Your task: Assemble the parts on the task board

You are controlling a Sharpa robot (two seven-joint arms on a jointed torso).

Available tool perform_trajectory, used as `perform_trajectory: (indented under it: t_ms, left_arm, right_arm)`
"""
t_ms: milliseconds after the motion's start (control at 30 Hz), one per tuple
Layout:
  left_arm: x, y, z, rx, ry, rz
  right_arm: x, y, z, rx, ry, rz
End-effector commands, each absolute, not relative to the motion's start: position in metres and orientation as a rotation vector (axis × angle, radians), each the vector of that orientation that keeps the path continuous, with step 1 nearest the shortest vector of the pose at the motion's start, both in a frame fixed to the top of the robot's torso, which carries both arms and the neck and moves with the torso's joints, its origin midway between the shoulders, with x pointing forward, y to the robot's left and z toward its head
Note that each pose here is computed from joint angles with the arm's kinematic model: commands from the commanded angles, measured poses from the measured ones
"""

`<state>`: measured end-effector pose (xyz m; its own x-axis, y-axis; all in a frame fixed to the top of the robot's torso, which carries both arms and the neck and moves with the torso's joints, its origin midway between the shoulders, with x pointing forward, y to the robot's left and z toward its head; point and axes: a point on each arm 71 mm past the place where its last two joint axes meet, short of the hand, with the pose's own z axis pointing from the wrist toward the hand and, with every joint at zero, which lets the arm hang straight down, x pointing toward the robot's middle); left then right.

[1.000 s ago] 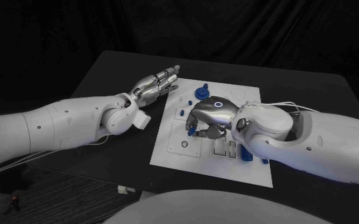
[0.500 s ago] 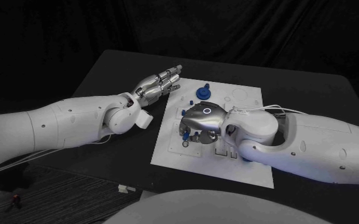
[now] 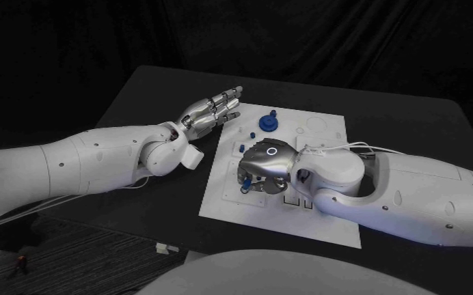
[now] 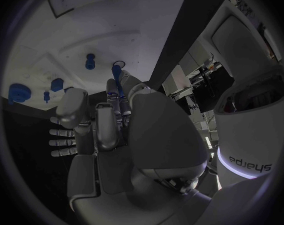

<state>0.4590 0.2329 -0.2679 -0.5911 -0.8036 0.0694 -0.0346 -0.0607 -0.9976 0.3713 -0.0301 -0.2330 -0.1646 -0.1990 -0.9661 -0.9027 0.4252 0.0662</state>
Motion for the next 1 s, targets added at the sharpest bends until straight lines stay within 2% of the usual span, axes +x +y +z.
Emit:
perform_trajectory:
  t_ms: [33, 1000]
  left_arm:
    - [0.459, 0.232, -0.267, -0.899, 1.617, -1.733]
    - [0.456, 0.231, -0.271, -0.91, 1.638, -1.743]
  right_arm:
    - [0.371, -0.03, -0.236, -0.998, 1.65, 0.821]
    - [0.366, -0.025, -0.247, -0.975, 1.644, 0.856]
